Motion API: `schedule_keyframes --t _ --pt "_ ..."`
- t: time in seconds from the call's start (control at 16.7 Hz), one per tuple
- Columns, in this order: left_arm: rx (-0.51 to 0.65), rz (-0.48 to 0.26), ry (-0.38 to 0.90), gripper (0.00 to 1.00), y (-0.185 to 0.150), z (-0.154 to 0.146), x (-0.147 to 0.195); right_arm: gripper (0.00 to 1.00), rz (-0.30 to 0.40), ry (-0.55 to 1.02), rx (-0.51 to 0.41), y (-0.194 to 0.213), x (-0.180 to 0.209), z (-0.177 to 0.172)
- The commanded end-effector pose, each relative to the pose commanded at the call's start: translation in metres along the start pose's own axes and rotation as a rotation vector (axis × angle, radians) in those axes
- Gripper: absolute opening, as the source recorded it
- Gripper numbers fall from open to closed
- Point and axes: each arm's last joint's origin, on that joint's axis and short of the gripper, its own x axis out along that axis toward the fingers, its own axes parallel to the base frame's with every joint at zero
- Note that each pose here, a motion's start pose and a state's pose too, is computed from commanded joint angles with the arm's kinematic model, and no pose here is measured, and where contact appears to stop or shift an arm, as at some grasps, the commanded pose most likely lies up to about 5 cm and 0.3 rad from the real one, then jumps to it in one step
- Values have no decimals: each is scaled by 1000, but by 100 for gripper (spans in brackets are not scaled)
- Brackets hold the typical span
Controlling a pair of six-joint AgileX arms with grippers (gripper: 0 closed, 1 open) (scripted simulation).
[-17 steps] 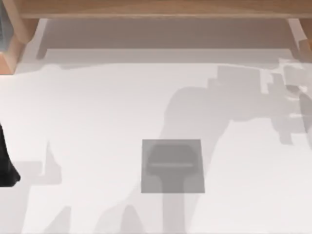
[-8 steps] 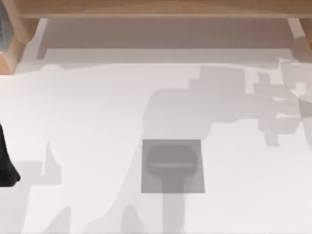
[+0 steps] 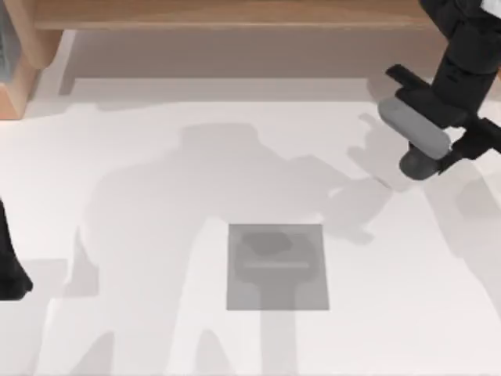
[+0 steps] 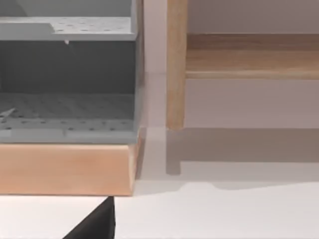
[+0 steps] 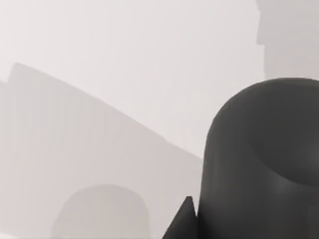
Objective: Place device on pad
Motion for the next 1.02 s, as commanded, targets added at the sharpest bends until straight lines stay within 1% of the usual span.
schedule_keyframes --t 0.12,0.24,0.36,0.48,0.6,0.66,0.84,1.02 --pt "0 0 0 100 0 0 0 0 11 -19 -272 -17 12 52" --pt "0 0 0 100 0 0 0 0 23 -29 -503 -27 23 102" --pt "0 0 0 100 0 0 0 0 33 -23 -688 -32 29 146" --pt "0 0 0 100 0 0 0 0 38 -2 -823 -34 32 181" --pt "0 0 0 100 0 0 0 0 40 29 -907 -35 31 205" --pt "0 0 0 100 0 0 0 0 38 46 -926 -36 30 212" --pt "0 0 0 100 0 0 0 0 25 86 -912 -38 24 217" --pt "0 0 0 100 0 0 0 0 25 87 -912 -38 24 217"
